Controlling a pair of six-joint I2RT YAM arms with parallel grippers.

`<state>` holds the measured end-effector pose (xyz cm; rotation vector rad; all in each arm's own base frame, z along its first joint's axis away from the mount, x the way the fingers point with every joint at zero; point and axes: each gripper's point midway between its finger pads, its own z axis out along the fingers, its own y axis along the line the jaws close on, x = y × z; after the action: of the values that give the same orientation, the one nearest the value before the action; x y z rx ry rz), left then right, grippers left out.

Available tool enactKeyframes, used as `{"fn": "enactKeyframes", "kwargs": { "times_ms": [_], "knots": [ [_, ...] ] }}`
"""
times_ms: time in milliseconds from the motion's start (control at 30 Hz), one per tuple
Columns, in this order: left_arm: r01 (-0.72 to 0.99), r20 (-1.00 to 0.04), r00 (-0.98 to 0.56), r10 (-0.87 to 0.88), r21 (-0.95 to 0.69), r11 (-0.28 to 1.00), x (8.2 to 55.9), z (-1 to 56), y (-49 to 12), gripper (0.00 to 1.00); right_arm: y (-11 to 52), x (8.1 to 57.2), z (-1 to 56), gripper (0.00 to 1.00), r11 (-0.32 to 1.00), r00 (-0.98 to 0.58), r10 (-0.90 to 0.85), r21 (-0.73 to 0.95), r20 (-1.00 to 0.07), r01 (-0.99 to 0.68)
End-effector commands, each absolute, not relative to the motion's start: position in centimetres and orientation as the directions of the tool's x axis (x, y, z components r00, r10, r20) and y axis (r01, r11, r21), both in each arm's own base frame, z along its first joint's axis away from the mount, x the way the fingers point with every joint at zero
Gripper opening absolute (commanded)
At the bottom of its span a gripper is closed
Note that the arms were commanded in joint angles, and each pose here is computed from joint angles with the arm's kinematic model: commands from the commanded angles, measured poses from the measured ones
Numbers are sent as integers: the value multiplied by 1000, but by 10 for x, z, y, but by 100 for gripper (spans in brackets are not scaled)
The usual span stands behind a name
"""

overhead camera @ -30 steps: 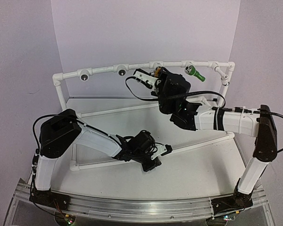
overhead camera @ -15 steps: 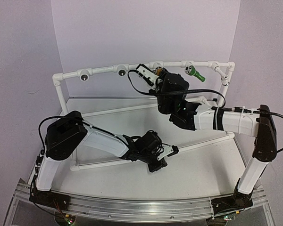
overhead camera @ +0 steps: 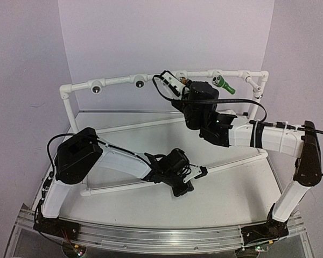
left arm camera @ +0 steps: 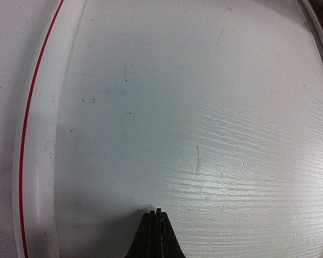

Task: Install the water faucets
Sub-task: Screw the water faucet onto the adaptor.

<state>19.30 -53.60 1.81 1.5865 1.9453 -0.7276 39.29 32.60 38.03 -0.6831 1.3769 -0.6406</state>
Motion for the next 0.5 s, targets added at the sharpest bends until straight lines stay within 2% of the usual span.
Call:
{"fn": "enactKeyframes", "kwargs": {
  "times_ms": [0, 467],
  "knots": [
    [979, -585, -204, 785, -139, 150, 169, -20, -522, 0, 327, 393, 404, 0, 788, 108, -614, -615, -782, 26],
    [977, -566, -208, 798, -158, 143, 167, -29, -525, 0, 336, 399, 397, 0, 919, 65, -390, -392, -919, -32]
  ]
}}
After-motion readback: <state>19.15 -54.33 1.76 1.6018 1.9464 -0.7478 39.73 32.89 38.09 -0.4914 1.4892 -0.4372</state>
